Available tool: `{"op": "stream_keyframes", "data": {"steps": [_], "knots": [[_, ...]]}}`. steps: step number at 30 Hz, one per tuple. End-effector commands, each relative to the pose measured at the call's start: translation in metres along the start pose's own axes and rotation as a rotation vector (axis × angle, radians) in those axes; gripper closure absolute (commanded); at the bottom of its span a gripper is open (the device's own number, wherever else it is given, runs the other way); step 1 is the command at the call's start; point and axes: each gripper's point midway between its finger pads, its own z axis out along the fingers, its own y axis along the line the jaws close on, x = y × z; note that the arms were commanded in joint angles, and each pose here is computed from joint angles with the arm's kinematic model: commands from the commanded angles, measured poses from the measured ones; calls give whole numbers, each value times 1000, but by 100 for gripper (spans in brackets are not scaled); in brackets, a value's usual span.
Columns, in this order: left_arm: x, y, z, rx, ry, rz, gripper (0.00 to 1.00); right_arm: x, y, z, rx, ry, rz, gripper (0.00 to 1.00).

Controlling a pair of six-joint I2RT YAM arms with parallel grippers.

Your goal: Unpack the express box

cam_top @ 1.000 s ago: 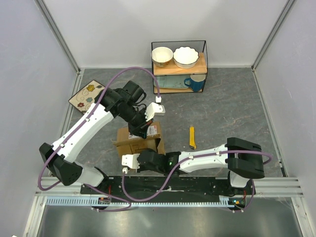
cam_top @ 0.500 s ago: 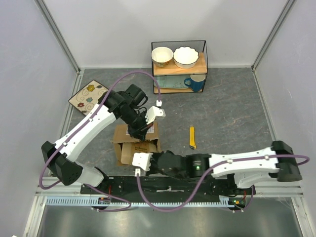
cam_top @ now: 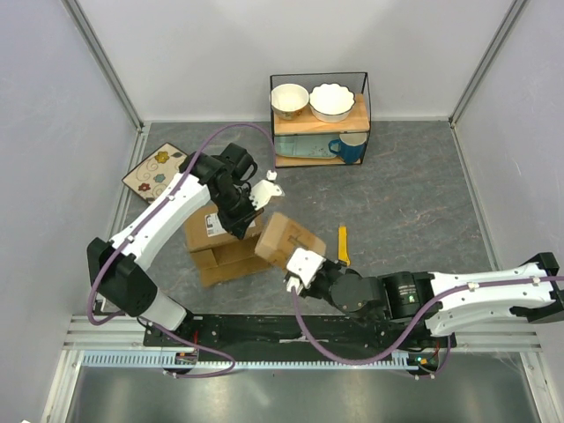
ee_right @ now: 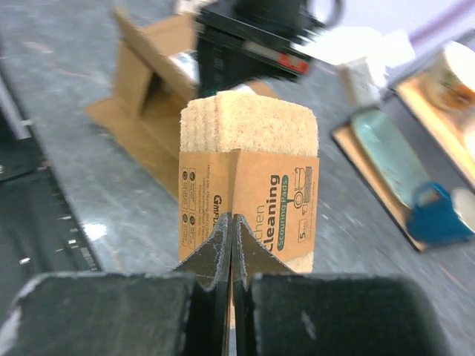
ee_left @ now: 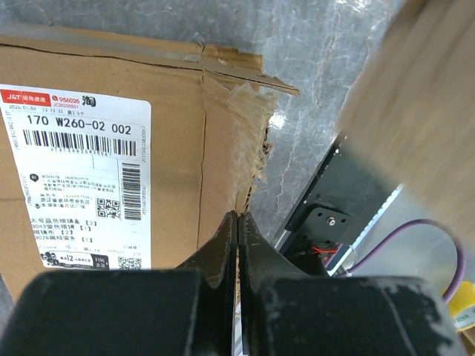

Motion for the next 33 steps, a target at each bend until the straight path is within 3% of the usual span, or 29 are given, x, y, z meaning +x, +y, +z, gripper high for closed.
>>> {"op": "stream_keyframes", "data": {"steps": [1, 10, 26, 27, 28, 31, 33], "knots": [[-1, 4, -17, -25, -11, -18, 98, 1, -74, -25, 365, 43, 48, 100], [-14, -20, -40, 71, -68, 2, 98, 87, -177, -34, 847, 255, 273, 100], [-26, -52, -37, 188, -74, 51, 98, 229, -195, -14, 928, 583, 512, 99], [-24, -56, -32, 204, -57, 57, 98, 231, -194, -14, 929, 585, 516, 97], [-24, -59, -30, 218, -56, 66, 98, 233, -193, -14, 929, 589, 516, 83], [-22, -60, -23, 239, -33, 75, 98, 232, -192, -13, 918, 583, 527, 61], [-23, -60, -22, 243, -30, 81, 98, 221, -193, -12, 893, 552, 538, 54]]}}
